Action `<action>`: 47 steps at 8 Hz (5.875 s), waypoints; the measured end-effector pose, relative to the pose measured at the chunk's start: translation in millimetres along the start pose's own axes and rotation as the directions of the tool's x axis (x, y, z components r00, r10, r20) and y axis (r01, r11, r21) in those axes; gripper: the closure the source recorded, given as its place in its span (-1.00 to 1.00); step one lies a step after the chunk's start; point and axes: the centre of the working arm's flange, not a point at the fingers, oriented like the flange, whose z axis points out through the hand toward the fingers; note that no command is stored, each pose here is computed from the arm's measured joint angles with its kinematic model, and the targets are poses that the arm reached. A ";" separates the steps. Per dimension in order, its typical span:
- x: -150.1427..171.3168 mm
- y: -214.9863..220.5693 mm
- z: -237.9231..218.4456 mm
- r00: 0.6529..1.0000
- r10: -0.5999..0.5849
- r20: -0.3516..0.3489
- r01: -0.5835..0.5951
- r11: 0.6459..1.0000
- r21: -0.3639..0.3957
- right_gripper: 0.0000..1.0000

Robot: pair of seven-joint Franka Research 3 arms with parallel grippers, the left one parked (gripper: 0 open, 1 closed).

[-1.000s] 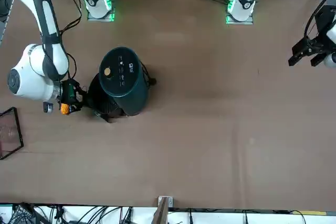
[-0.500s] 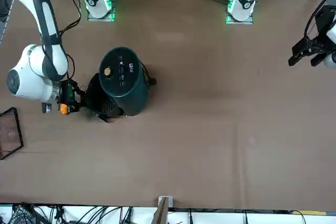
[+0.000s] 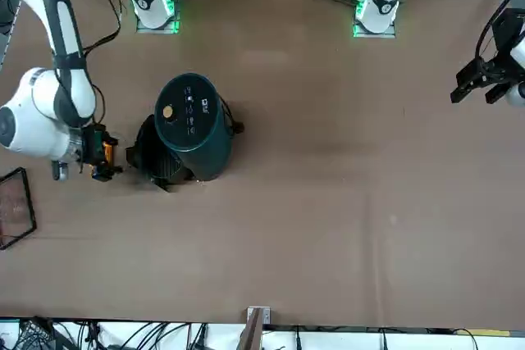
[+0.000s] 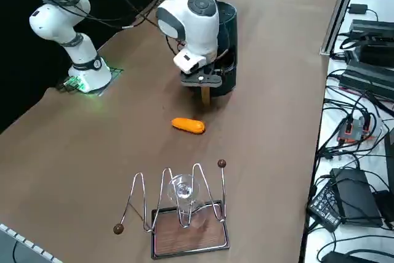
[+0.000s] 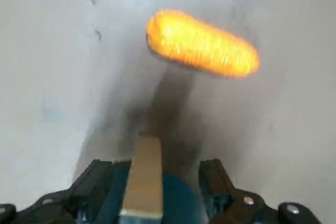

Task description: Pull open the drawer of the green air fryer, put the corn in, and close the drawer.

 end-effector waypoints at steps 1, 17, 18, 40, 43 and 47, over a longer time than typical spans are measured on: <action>11.6 8.2 -6.8 0.992 -0.123 -0.015 0.122 0.992 -0.025 -1.00; 79.8 22.0 56.8 0.623 -0.782 -0.014 0.776 0.620 -0.114 -0.08; 72.4 20.8 22.7 0.621 -0.784 -0.008 0.779 0.618 -0.104 -0.08; -24.9 -19.5 -44.3 0.801 -0.593 0.076 0.587 0.804 0.094 -1.00; 16.9 -9.3 -28.0 0.987 -0.141 0.074 0.135 0.987 0.087 -1.00; 24.2 -24.5 15.4 0.939 0.319 0.128 -0.330 0.941 0.072 -1.00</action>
